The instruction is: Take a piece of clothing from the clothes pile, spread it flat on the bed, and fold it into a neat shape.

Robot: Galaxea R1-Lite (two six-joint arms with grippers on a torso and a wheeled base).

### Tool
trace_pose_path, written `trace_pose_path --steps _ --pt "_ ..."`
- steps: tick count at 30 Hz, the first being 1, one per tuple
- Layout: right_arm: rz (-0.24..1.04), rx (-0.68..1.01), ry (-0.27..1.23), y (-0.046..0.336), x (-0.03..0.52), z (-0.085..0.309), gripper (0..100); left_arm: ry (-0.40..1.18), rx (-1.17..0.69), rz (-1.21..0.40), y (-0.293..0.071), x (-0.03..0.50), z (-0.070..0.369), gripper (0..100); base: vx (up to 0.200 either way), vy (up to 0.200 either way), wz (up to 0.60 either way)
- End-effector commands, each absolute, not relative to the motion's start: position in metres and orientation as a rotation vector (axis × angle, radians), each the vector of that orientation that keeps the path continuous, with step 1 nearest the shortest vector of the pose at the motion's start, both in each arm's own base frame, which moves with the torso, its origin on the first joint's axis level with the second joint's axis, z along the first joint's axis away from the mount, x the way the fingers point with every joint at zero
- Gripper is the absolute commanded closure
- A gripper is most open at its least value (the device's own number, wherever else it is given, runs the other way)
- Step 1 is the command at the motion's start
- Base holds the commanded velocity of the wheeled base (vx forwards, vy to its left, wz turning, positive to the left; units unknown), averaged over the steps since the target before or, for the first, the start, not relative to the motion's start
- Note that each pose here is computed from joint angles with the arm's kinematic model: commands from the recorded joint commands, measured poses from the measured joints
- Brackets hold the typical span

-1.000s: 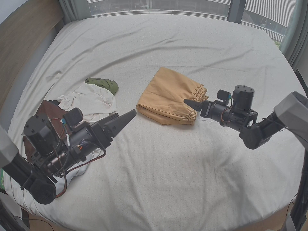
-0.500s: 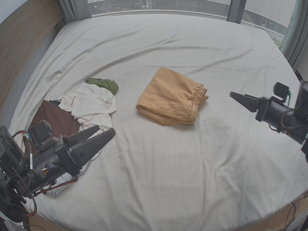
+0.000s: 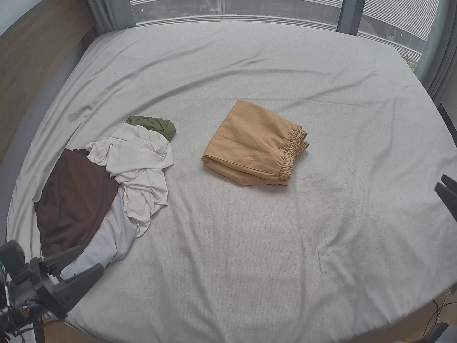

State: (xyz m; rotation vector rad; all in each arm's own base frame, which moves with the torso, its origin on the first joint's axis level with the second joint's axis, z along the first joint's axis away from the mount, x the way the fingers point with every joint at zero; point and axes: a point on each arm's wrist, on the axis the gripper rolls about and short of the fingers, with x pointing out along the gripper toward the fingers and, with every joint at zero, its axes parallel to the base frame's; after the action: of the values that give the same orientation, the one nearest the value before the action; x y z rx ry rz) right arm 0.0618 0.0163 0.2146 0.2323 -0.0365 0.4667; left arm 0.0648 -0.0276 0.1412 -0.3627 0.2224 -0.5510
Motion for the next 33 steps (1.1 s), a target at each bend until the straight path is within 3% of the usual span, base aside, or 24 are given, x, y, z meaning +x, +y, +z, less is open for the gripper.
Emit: trace_pose_path --steps 1,6,13,18,25,28,33 --pt "0.411 0.189 -0.109 0.007 -0.009 0.137 0 0.068 -0.262 -0.337 -0.005 -0.014 0.087 0 0.000 0.000 0.00" --pt "0.403 0.166 -0.058 0.007 -0.016 0.099 0 0.031 -0.244 -0.322 -0.006 -0.019 0.085 0 0.000 0.000 0.00" --pt "0.336 0.099 -0.016 0.008 -0.024 0.082 0 -0.052 -0.124 -0.293 -0.006 -0.024 0.083 0 0.000 0.000 0.00" --pt "0.062 -0.067 -0.025 0.002 -0.022 0.080 0 -0.063 -0.116 -0.151 -0.003 -0.023 0.083 0 0.000 0.000 0.00" --pt "-0.008 0.011 0.023 0.000 -0.022 0.075 0 -0.059 -0.123 -0.045 -0.001 -0.023 0.082 0 0.000 0.000 0.00" --pt "-0.009 0.011 0.018 0.000 -0.022 0.076 0 -0.033 -0.022 0.041 0.001 -0.023 0.079 0 0.000 0.000 0.00" --pt "0.000 0.003 0.014 0.000 -0.022 0.076 0 -0.005 0.002 -0.003 0.000 -0.023 0.076 0 0.000 0.000 0.00"
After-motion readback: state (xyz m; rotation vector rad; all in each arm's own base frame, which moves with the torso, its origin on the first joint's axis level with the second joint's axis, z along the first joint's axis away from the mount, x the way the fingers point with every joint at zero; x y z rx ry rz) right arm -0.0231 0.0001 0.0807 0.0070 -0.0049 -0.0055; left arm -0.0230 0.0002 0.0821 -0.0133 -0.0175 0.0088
